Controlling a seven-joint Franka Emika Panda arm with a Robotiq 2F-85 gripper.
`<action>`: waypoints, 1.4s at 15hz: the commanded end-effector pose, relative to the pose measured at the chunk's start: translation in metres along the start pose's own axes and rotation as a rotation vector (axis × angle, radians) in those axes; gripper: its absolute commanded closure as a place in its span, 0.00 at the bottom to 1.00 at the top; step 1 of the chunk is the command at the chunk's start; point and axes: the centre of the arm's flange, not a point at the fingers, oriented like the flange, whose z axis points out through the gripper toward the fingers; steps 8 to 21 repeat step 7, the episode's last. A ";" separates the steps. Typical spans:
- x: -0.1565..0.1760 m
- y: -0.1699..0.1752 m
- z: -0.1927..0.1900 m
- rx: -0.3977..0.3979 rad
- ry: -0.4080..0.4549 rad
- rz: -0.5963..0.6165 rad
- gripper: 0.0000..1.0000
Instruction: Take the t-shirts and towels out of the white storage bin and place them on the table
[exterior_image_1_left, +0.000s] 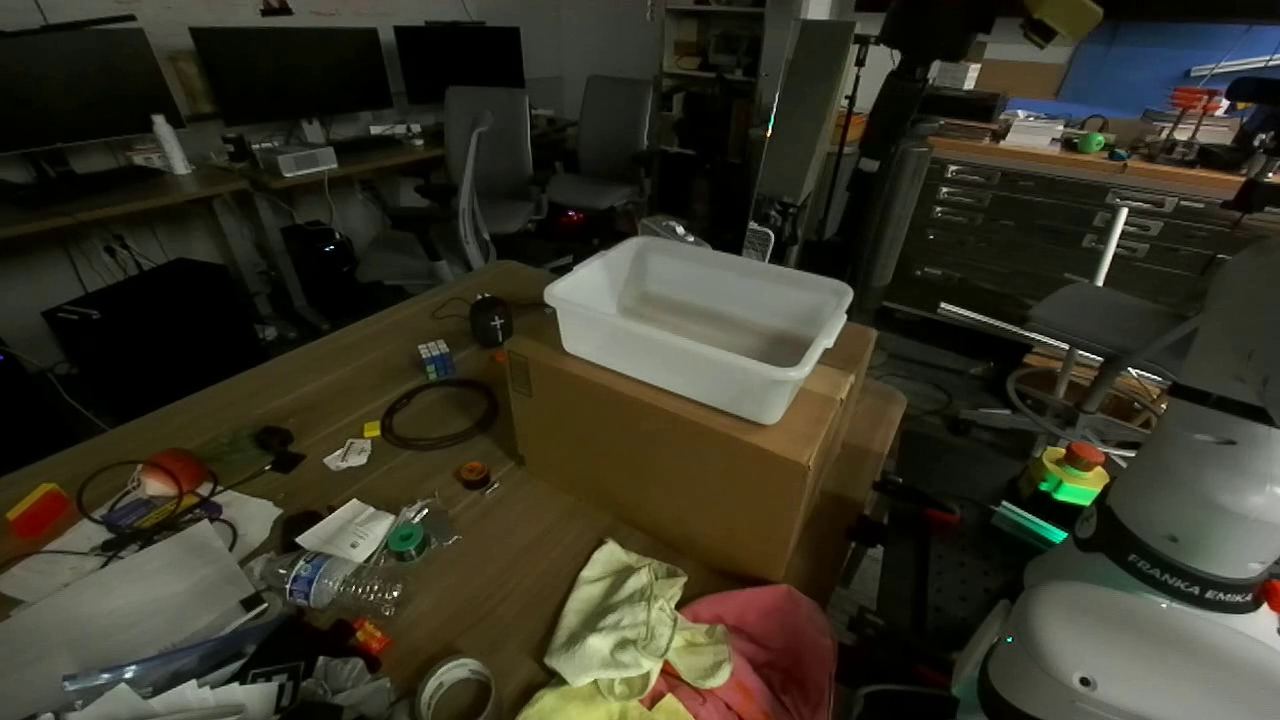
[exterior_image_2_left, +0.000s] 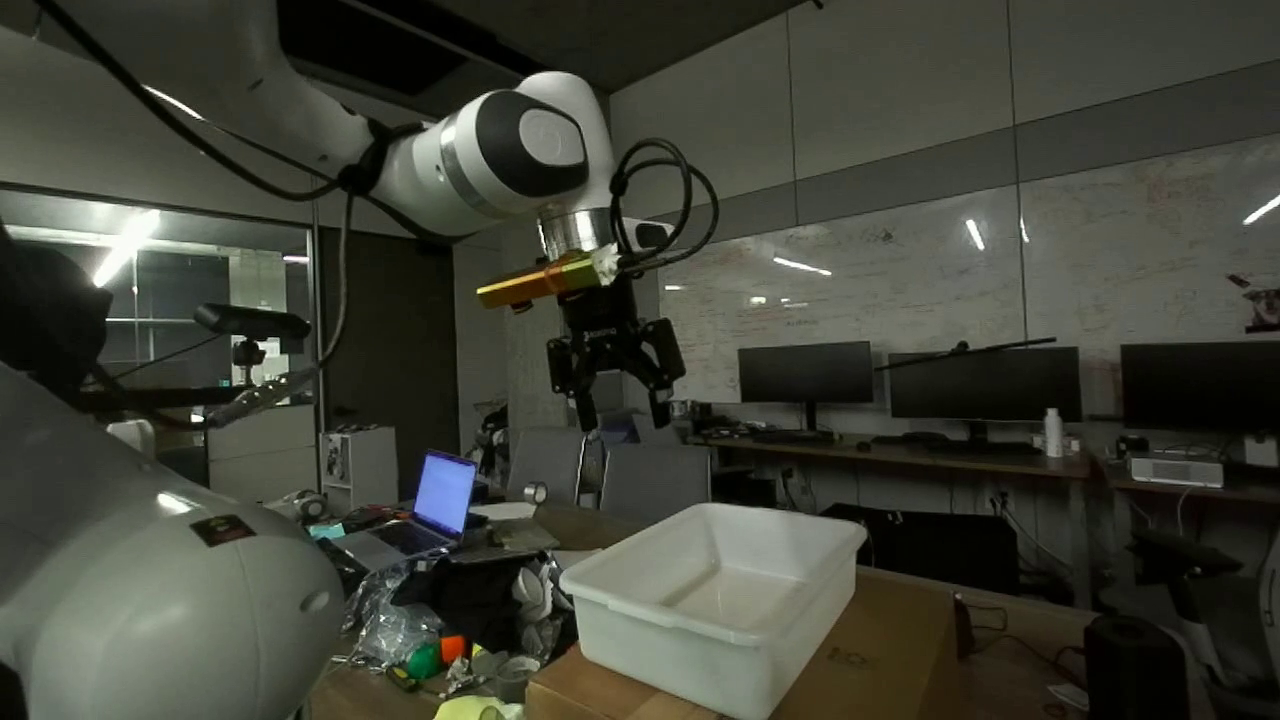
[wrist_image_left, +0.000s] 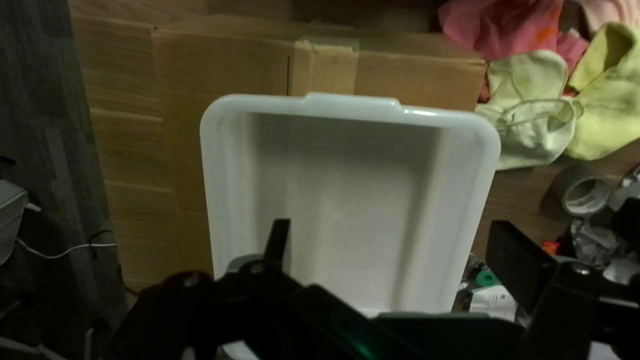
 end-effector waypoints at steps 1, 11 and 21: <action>-0.009 -0.001 0.007 -0.024 0.149 0.082 0.00; -0.004 0.002 0.012 -0.018 0.144 0.086 0.00; -0.004 0.002 0.012 -0.018 0.144 0.086 0.00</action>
